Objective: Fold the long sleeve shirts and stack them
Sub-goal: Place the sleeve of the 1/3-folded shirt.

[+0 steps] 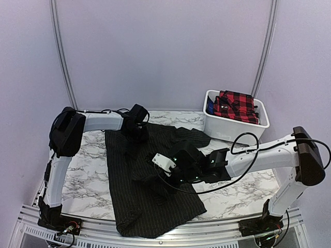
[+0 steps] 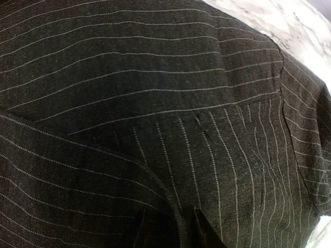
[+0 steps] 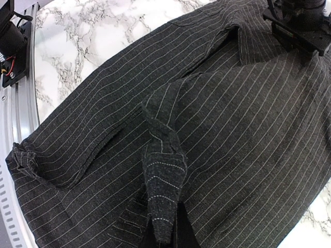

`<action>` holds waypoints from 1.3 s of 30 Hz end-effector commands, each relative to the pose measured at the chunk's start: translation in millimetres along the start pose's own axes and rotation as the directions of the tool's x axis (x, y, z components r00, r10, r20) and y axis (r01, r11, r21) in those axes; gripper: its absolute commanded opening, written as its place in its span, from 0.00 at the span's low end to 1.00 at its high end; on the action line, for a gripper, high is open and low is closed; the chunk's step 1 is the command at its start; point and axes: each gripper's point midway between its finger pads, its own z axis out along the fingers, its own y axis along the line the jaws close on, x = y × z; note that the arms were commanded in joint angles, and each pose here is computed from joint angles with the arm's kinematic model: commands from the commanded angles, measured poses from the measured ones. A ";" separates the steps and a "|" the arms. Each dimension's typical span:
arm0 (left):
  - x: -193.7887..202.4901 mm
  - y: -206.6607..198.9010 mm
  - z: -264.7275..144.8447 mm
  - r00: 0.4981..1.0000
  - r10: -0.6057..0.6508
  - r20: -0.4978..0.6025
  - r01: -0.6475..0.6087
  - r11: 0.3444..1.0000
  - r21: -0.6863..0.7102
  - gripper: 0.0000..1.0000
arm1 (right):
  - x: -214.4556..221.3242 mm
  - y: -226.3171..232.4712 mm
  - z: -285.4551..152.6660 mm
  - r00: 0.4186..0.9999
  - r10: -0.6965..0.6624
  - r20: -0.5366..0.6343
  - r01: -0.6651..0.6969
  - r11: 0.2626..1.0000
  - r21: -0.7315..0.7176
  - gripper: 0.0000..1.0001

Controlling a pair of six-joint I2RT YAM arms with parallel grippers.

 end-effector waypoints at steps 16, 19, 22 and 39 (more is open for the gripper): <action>-67.3 -13.9 -41.6 0.986 -0.026 0.165 0.021 0.999 0.036 0.00 | -37.8 -67.6 -62.5 0.998 0.034 -0.052 -0.006 0.888 0.459 0.00; -75.5 -16.7 -45.7 0.982 -0.038 0.185 0.027 0.998 0.062 0.00 | -42.1 -79.5 -76.6 0.997 0.029 -0.078 0.018 0.846 0.532 0.00; -83.6 -17.6 -51.1 0.977 -0.057 0.208 0.040 0.996 0.081 0.00 | -46.8 -88.9 -92.0 0.995 0.023 -0.093 0.037 0.805 0.592 0.00; -106.5 -6.5 -49.3 0.958 -0.155 0.240 0.121 0.981 0.153 0.00 | -41.7 -115.5 -116.3 0.993 0.062 -0.101 0.037 0.649 0.760 0.00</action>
